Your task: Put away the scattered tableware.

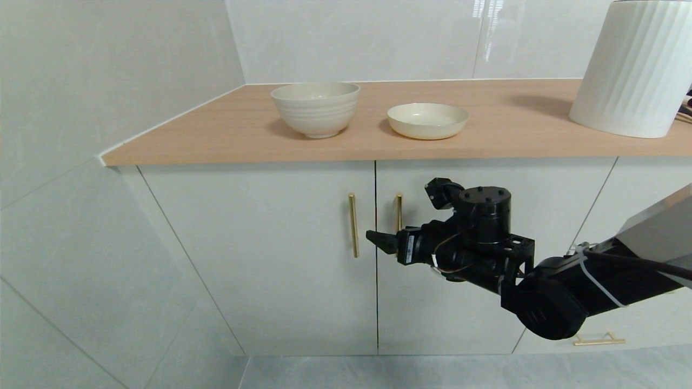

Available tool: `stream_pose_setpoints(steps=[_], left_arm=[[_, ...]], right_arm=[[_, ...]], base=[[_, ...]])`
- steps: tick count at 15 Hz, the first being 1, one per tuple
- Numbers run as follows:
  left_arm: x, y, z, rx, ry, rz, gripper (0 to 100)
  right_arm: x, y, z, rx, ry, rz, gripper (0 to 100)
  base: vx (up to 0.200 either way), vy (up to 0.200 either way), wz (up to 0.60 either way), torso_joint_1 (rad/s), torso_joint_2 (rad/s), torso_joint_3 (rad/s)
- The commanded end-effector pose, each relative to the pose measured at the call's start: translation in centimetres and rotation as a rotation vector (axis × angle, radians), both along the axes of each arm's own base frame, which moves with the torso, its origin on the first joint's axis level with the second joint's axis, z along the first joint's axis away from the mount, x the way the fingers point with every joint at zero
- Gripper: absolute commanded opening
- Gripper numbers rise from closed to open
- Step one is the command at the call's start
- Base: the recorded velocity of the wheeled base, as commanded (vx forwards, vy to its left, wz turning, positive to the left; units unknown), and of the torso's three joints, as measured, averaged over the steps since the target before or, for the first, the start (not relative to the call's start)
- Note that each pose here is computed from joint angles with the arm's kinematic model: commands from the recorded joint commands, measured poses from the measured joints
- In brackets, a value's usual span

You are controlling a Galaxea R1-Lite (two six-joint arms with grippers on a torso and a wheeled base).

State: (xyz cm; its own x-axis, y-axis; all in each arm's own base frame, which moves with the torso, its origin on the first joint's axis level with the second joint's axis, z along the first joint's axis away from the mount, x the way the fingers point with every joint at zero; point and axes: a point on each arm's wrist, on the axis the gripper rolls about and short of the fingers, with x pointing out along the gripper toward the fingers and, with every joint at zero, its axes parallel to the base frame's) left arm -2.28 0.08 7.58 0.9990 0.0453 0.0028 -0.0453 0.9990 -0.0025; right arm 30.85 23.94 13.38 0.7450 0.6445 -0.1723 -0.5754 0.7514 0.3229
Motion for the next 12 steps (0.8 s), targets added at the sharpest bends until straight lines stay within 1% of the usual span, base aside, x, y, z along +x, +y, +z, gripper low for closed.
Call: stream_pose_setpoints(steps=[1,3,4,9,12], left_arm=[[0.0,0.0,0.0,-0.001,0.000,0.001,100],[0.0,0.0,0.0,-0.001,0.000,0.001,100],[0.0,0.0,0.0,-0.001,0.000,0.001,100],[0.0,0.0,0.0,-0.001,0.000,0.001,100],[0.0,0.0,0.0,-0.001,0.000,0.001,100]], right_arm=[[0.2,0.9,-0.7,0.010,-0.011,0.015,100],[0.2,1.4,-1.1,0.024,-0.026,0.025,100],[0.1,1.5,-0.9,0.049,-0.024,0.030,100],[-1.1,0.9,-1.0,0.054,0.012,0.095,100],[-2.3,0.2,-0.4,0.094,0.043,0.191,100]], base=[[0.000,0.000,0.00,0.000,0.00,0.000],[0.000,0.000,0.00,0.000,0.00,0.000],[0.000,0.000,0.00,0.000,0.00,0.000],[0.000,0.000,0.00,0.000,0.00,0.000],[0.000,0.000,0.00,0.000,0.00,0.000]])
